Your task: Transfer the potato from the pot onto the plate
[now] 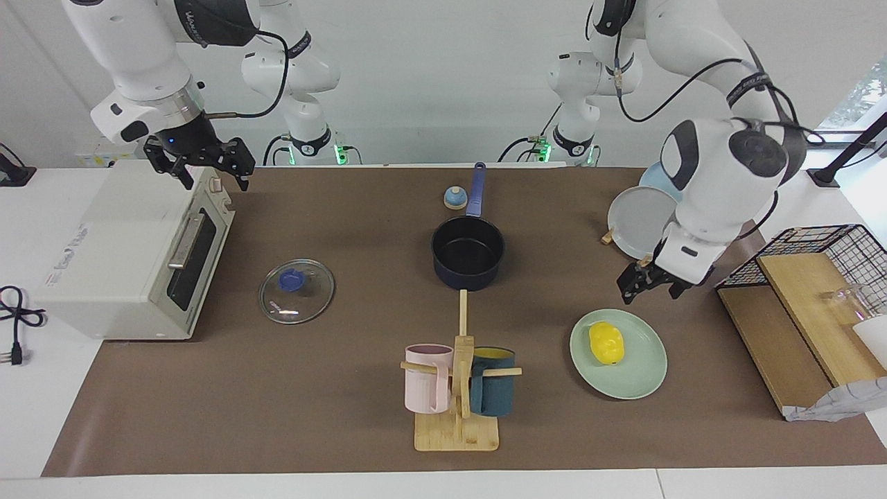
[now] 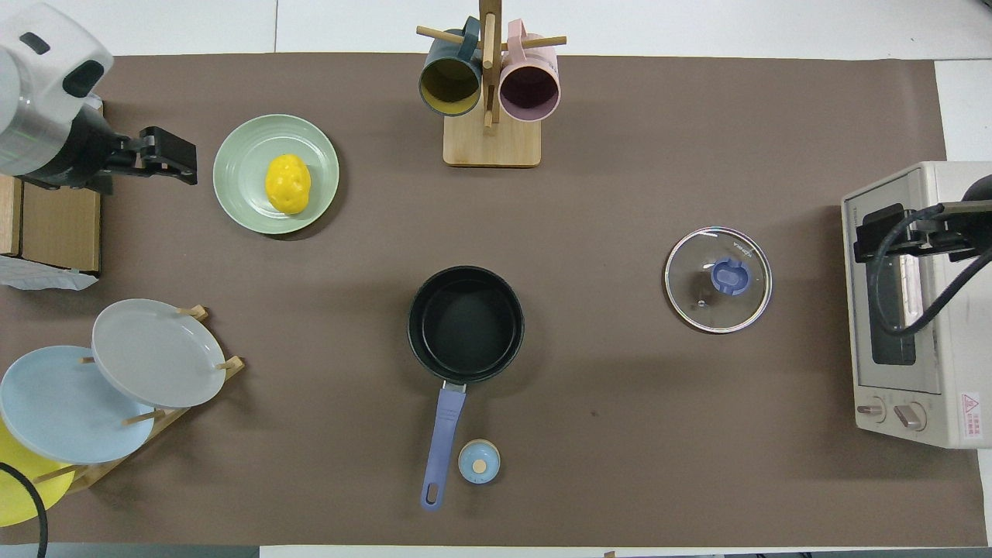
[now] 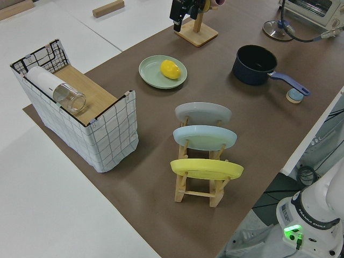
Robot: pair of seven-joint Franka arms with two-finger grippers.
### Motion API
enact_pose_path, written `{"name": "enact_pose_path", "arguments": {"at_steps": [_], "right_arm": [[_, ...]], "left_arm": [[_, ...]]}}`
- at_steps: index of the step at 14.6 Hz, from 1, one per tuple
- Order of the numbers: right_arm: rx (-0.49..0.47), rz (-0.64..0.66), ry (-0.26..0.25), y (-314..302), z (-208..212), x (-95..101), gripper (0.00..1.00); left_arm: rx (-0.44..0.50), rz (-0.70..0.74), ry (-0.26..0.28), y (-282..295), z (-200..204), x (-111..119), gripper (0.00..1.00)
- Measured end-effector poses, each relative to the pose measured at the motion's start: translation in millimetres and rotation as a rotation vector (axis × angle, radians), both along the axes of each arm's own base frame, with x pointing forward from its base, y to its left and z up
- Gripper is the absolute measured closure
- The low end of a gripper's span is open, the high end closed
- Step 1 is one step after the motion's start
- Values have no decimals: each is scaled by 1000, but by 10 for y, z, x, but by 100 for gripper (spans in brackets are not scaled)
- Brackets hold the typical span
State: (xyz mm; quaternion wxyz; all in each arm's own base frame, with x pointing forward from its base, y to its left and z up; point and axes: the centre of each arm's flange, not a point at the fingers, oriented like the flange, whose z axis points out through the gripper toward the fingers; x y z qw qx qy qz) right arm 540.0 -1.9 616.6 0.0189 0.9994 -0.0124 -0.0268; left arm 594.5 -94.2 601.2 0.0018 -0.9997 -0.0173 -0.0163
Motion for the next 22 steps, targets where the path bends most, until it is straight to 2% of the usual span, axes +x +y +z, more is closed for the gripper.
{"name": "enact_pose_path", "arguments": {"at_steps": [3,6,11,17,22], "right_arm": [[0,1,0,3,0,0,0],[0,1,0,7,0,0,0],[0,3,0,15,0,0,0],[0,5,0,29,1,0,0],[0,6,0,31,2,0,0]], "left_arm": [[5,-5,18,21,317,-354,0],[11,-9,42,26,226,-528,0],[13,-43,45,62,-41,-520,0],[16,-54,62,11,260,-592,0],[20,-64,89,-44,174,-600,0]]}}
